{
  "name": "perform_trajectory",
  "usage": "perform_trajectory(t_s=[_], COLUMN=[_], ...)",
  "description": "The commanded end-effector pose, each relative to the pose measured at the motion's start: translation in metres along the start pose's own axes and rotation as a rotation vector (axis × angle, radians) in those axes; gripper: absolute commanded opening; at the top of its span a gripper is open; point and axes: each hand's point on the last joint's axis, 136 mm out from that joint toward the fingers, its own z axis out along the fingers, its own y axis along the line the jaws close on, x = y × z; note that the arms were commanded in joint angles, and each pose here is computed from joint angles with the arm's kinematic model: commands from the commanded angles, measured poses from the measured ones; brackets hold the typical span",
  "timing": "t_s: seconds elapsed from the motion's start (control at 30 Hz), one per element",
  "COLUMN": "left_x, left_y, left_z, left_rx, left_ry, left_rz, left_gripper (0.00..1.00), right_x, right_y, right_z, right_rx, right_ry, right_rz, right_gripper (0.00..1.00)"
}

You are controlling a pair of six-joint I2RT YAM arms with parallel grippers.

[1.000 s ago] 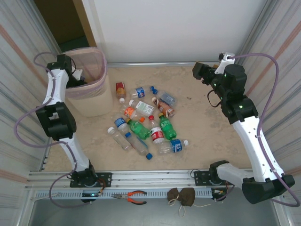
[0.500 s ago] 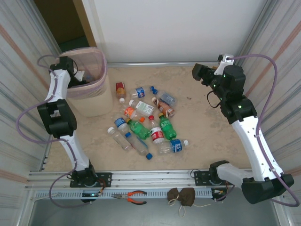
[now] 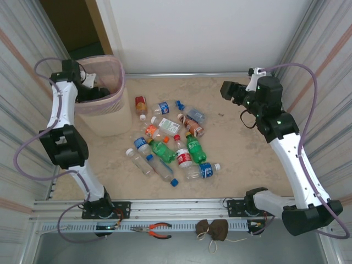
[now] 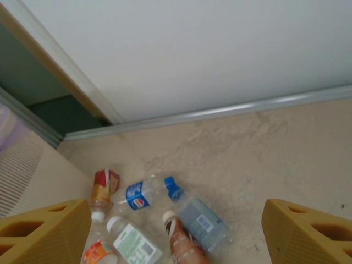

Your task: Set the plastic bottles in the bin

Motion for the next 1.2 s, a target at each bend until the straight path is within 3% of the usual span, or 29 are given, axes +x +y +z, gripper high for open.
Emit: perform_trajectory(t_s=[0.0,0.33,0.7,0.9,1.17], left_x=[-0.018,-0.034,-0.025,-0.011,0.001], left_y=[-0.022,-0.069,-0.12,-0.144,-0.165], left_z=[-0.034,-0.087,-0.142,-0.149,-0.151], left_rx=[0.076,0.265,0.447,0.501,0.539], left_ry=[-0.116,-0.293,-0.452,-0.462,-0.466], left_rz=[0.007,0.032,0.092,0.131,0.154], left_gripper=[0.79,0.78,0.78,0.78,0.79], right_x=[0.016,0.093,0.205,0.268,0.306], right_y=[-0.002,-0.024,-0.05,-0.073,-0.083], right_z=[-0.005,-0.017,-0.038,-0.051,-0.05], right_rx=[0.009,0.037,0.166,0.34,0.397], right_ry=[0.091,0.262,0.465,0.551,0.584], right_rz=[0.076,0.363,0.854,1.105,1.199], right_gripper=[0.79,0.77,0.75,0.7,0.64])
